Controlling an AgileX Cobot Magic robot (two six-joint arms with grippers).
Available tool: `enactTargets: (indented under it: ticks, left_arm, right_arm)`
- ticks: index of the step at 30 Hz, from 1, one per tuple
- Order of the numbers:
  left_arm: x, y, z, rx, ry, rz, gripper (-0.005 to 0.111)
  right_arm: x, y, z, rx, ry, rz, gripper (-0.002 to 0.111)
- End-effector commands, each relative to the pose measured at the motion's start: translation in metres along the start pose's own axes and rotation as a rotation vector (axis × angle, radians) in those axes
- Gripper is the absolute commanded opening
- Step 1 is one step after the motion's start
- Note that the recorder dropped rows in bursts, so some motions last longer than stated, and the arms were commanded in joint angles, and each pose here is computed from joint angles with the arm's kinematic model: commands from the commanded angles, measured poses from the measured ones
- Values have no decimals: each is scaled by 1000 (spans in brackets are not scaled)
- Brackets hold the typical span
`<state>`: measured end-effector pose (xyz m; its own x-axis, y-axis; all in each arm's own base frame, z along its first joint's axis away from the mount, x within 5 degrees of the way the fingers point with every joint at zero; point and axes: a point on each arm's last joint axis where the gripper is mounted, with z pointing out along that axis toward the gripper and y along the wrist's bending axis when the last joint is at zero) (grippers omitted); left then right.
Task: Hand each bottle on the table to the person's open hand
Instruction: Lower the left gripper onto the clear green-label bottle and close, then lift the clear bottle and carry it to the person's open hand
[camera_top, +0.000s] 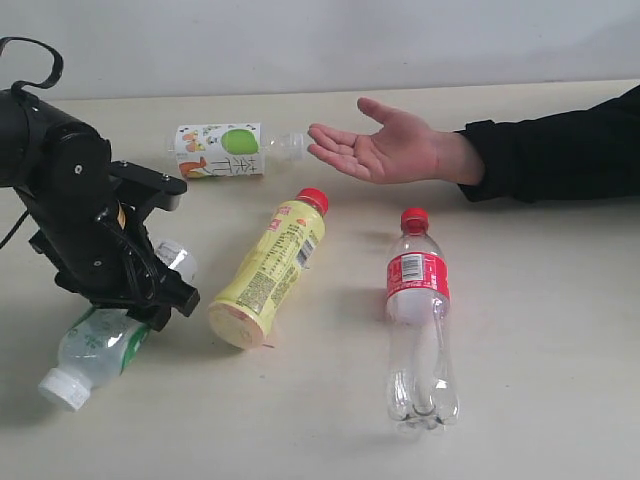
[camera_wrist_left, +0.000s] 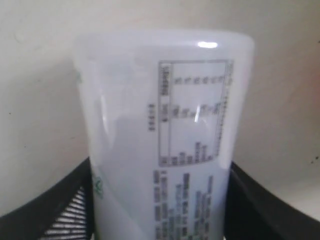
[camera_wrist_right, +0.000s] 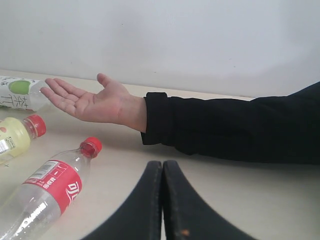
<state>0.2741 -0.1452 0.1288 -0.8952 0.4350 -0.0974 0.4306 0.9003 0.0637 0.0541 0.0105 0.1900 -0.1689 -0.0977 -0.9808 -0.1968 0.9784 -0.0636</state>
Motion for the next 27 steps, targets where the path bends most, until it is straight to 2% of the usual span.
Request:
enactTargets:
  ticks: [1, 2, 3, 9, 13, 17, 20, 23, 27]
  left_arm:
    - [-2, 1, -1, -3, -10, -9, 10]
    - [-2, 1, -2, -3, -9, -15, 2]
    - [-2, 1, -2, -3, -9, -17, 0]
    - [-7, 3, -25, -4, -47, -59, 0]
    - [-20, 4, -62, 20, -140, -135, 0]
    - [-38, -3, -103, 123, -273, -222, 0]
    - [-56, -13, -127, 186, -357, -230, 0]
    - [-91, -35, -158, 283, -465, -210, 0]
    - [-130, -66, -167, 386, -466, -191, 0]
  right_arm:
    - [1, 0, 0, 7, -5, -7, 0]
    - [1, 0, 0, 7, -5, -7, 0]
    - [1, 0, 0, 7, -5, -7, 0]
    - [1, 0, 0, 7, -5, -7, 0]
    - [1, 0, 0, 7, -5, -7, 0]
    - [1, 0, 0, 7, -5, -7, 0]
    - [1, 0, 0, 7, -5, -7, 0]
    - [1, 0, 0, 7, -5, -7, 0]
    - [1, 0, 0, 7, -5, -7, 0]
